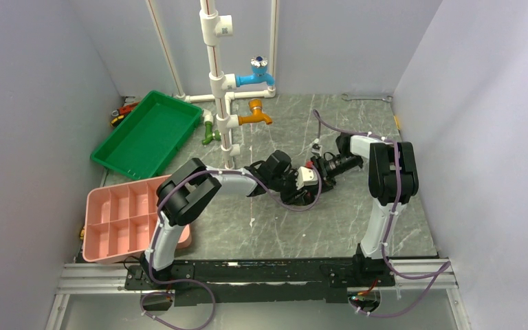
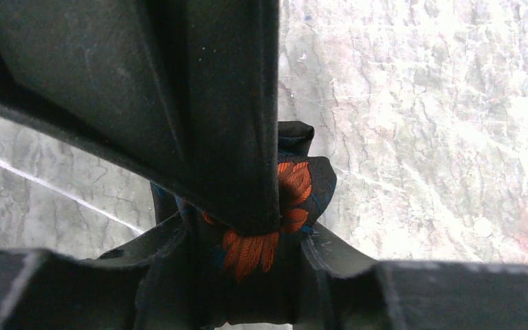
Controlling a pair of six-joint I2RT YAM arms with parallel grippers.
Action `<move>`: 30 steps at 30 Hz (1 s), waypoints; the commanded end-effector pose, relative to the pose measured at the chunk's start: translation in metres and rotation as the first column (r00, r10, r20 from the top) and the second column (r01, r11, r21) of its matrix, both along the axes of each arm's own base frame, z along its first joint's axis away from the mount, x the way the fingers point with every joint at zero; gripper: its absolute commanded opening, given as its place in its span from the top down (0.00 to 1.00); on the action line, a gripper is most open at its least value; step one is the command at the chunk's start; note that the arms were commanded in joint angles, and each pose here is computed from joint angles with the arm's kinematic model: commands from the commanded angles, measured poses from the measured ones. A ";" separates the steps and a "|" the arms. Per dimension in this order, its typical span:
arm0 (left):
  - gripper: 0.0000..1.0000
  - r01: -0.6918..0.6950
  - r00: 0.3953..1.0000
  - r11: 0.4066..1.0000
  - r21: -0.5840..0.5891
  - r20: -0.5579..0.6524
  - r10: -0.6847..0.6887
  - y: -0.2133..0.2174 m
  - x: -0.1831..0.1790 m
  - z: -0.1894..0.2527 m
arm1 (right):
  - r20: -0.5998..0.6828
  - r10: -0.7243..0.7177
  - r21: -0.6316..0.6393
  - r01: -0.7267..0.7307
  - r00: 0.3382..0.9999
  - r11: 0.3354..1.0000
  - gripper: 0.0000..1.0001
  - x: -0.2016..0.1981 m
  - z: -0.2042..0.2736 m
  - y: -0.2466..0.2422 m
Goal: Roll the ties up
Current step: Roll the tie at the center of the board.
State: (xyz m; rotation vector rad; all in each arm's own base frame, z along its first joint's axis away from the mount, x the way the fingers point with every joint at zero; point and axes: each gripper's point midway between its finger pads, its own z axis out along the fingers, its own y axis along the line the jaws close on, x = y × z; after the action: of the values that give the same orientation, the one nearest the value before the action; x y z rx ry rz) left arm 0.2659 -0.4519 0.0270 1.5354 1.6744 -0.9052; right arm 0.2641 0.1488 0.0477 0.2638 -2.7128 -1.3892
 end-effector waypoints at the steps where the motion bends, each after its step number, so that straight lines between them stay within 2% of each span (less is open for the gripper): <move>1: 0.71 -0.031 0.989 0.974 0.225 -0.135 0.063 0.044 -0.016 -0.067 | 0.013 -0.009 -0.004 0.009 1.000 1.000 0.98 0.001 0.000 -0.005; 3: 0.77 -0.032 0.989 0.970 0.240 -0.132 0.065 0.047 -0.017 -0.071 | 0.005 -0.012 -0.001 0.012 1.000 1.000 0.98 0.001 0.001 -0.006; 4: 0.80 -0.034 0.989 0.969 0.244 -0.128 0.068 0.049 -0.017 -0.072 | 0.003 -0.015 -0.002 0.015 1.000 1.000 0.95 0.001 0.001 -0.006; 7: 0.83 -0.037 0.988 0.961 0.274 -0.134 0.077 0.055 -0.020 -0.076 | 0.013 -0.022 0.002 0.022 1.000 1.000 0.60 0.003 0.008 -0.007; 8: 0.84 -0.039 0.988 0.958 0.283 -0.135 0.080 0.057 -0.020 -0.078 | 0.024 -0.027 0.002 0.027 0.999 1.000 0.55 0.004 0.011 -0.007; 10: 0.85 -0.042 0.987 0.953 0.300 -0.136 0.086 0.060 -0.022 -0.080 | 0.035 -0.035 0.000 0.035 0.999 0.999 0.50 0.003 0.017 -0.007; 14: 0.85 -0.040 0.986 0.949 0.313 -0.140 0.088 0.060 -0.024 -0.081 | 0.039 -0.048 0.014 0.048 0.998 0.999 0.49 0.002 0.026 -0.005; 15: 0.84 -0.038 0.986 0.949 0.313 -0.140 0.086 0.060 -0.024 -0.080 | 0.044 -0.055 0.012 0.054 0.998 0.998 0.45 0.003 0.027 -0.005; 17: 0.84 -0.032 0.986 0.948 0.317 -0.143 0.081 0.059 -0.026 -0.081 | 0.060 -0.070 0.008 0.069 0.996 0.998 0.31 0.007 0.029 -0.004; 20: 0.84 -0.029 0.986 0.948 0.317 -0.147 0.079 0.058 -0.026 -0.082 | 0.060 -0.075 0.009 0.074 0.995 0.997 0.30 0.008 0.029 -0.003; 26: 0.83 -0.027 0.986 0.948 0.318 -0.146 0.077 0.057 -0.026 -0.081 | 0.057 -0.054 -0.029 0.056 0.997 0.998 0.49 0.005 0.019 -0.004; 28: 0.83 -0.029 0.986 0.948 0.318 -0.144 0.078 0.057 -0.025 -0.081 | 0.053 -0.032 -0.066 0.036 0.998 0.997 0.49 0.001 0.011 -0.006; 30: 0.83 -0.025 0.986 0.948 0.317 -0.148 0.076 0.056 -0.026 -0.081 | 0.038 -0.022 -0.080 0.025 0.999 0.996 0.45 -0.002 0.005 -0.006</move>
State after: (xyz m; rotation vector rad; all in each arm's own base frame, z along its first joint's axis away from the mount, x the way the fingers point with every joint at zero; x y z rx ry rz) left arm 0.2662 -0.4518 0.0255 1.5514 1.7074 -0.8940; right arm 0.2665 0.1427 0.0595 0.2148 -2.7923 -1.3415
